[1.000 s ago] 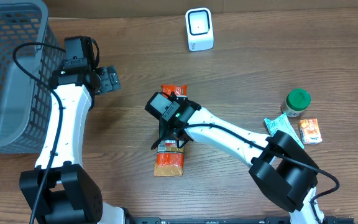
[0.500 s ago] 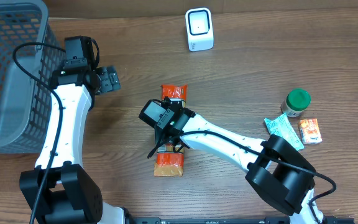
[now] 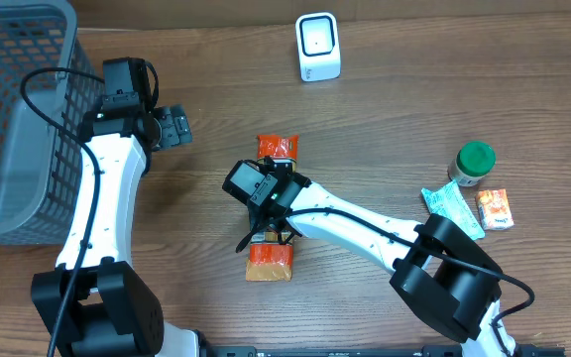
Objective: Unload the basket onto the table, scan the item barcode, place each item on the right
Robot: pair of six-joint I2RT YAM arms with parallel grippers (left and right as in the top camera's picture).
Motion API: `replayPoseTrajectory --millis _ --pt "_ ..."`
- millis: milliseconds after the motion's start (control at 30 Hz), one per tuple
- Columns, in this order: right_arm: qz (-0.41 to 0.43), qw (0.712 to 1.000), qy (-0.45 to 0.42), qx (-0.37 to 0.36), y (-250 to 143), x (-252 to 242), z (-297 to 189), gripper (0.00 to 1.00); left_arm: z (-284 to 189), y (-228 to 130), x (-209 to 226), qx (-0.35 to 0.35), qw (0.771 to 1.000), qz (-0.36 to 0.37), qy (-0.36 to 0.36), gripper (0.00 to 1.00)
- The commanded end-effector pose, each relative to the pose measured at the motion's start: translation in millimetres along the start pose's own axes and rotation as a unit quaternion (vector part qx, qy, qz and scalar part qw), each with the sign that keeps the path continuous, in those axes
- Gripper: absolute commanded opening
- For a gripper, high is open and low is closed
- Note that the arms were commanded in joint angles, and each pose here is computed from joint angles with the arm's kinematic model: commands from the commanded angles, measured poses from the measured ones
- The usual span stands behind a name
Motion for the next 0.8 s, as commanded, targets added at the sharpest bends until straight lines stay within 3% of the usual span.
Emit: replayPoseTrajectory --millis 0,500,767 --pt "0.000 1.000 -0.009 -0.005 0.0 -3.0 4.2 0.49 -3.1 4.4 0.5 -0.007 1.000 -0.002 0.003 1.00" --pt "0.004 1.000 -0.030 0.005 2.6 -8.0 15.4 0.49 -3.1 4.4 0.5 -0.007 1.000 -0.002 0.003 1.00" --pt "0.010 1.000 -0.027 0.012 7.5 -8.6 7.0 0.42 -3.1 4.4 0.5 -0.007 1.000 -0.002 0.003 1.00"
Point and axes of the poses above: each gripper's point midway between its finger pads, its own z axis out along the fingers, its own x axis along the line the jaws close on, y = z × x, the point moved 9 cm from there along -z, back along the fingers, and after that the axes turned 11 degrees about z, right-handed, at the moved point
